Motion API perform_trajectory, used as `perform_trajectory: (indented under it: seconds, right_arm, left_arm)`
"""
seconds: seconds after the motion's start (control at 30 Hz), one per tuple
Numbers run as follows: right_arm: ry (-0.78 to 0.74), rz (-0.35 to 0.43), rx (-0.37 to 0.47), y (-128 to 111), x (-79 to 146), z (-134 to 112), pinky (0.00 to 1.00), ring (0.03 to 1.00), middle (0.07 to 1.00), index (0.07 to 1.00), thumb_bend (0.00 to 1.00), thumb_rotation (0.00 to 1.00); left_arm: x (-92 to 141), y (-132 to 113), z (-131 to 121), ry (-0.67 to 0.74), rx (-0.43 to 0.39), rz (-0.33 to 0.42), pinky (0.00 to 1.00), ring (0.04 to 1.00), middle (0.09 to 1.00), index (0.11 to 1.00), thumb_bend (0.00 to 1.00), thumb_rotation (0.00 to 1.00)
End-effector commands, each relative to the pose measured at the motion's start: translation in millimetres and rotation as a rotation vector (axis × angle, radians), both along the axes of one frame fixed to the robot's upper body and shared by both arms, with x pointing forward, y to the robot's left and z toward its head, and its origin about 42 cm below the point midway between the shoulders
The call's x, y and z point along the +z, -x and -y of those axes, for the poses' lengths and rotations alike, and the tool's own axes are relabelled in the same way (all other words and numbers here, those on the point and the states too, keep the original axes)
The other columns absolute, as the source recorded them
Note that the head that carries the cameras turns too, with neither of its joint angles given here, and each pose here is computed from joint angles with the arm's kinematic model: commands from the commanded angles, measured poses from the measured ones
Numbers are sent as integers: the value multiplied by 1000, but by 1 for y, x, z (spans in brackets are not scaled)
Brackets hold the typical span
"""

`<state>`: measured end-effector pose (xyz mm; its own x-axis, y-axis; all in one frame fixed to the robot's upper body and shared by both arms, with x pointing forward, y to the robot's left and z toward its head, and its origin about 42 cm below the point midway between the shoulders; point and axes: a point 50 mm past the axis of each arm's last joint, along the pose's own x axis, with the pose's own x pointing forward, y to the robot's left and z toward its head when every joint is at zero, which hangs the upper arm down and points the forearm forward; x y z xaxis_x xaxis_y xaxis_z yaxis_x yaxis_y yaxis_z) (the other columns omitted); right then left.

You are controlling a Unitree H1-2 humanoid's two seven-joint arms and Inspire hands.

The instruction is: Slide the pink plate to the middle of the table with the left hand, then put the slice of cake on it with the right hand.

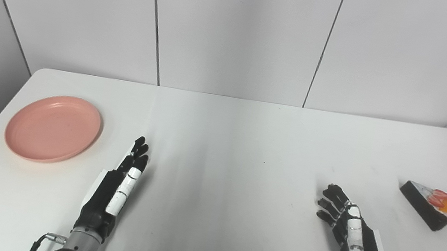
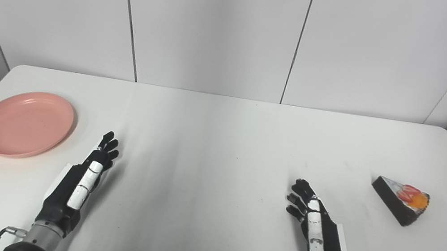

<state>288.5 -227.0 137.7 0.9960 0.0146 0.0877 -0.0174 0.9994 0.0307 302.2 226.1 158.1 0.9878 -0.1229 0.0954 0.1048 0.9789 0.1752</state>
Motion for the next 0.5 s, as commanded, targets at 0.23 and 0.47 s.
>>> perform_trajectory:
  seconds: [0.23,0.47]
  right_arm:
    - [10,32,11,-1,5,0,816,829,851,830,896,1000]
    - [7,54,11,-1,6,-1,816,833,852,831,923,1000]
  left_arm:
    - [13,-2,1,13,-12,7,1000,982,997,1000,750,1000]
    - [12,-1,1,9,-13,-11,1000,980,999,1000,758,1000]
